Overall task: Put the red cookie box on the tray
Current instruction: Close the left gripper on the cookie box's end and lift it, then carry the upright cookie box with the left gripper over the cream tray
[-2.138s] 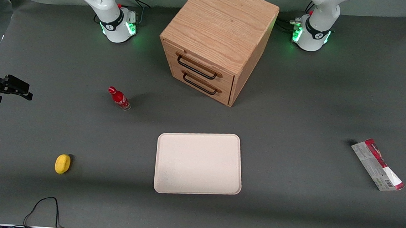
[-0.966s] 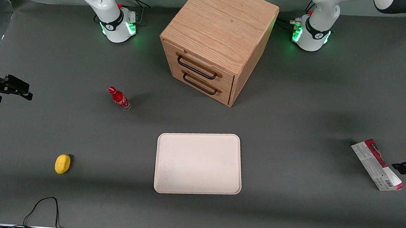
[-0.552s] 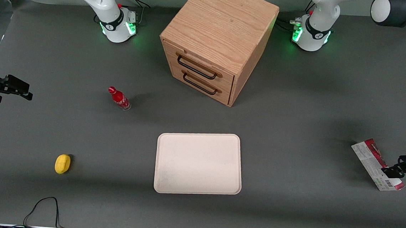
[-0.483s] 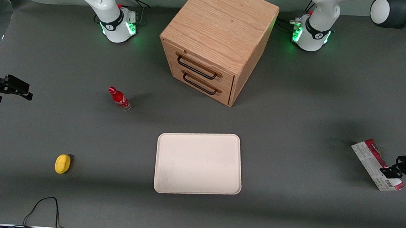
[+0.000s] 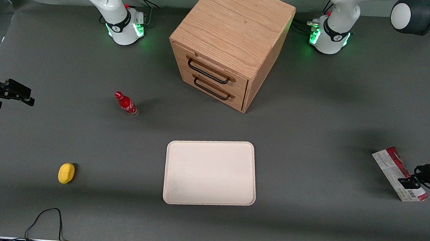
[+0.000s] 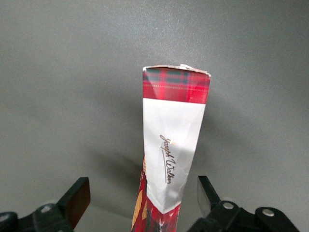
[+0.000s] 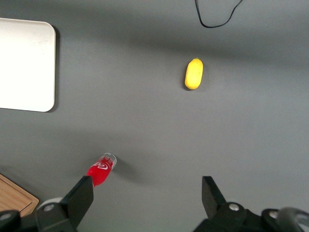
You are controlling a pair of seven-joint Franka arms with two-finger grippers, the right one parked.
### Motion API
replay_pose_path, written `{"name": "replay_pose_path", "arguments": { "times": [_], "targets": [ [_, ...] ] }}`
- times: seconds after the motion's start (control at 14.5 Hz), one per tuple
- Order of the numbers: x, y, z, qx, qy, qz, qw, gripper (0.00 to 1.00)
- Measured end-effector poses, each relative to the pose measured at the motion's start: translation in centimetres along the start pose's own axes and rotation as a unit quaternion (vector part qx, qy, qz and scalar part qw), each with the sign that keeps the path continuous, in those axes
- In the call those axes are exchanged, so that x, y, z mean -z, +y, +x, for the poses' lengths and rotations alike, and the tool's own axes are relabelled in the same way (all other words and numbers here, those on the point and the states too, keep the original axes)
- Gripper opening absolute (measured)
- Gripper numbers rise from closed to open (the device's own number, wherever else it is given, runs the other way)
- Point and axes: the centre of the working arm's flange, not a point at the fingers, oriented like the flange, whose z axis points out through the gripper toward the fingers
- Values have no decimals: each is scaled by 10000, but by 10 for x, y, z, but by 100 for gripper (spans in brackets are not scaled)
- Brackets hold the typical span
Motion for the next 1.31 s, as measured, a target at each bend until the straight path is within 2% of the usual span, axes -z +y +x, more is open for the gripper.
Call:
{"name": "replay_pose_path", "arguments": {
  "times": [0.07,0.48,0.69,1.03,1.31],
  "targets": [
    [0,0,0,1,0,0,10000,96],
    [0,0,1,3,26,-12,10000,29],
    [0,0,1,7,39,-17,10000,4],
    [6,-3,1,9,22,2,10000,3],
    [66,7,-12,-413,-337,86,9985,3]
  ]
}}
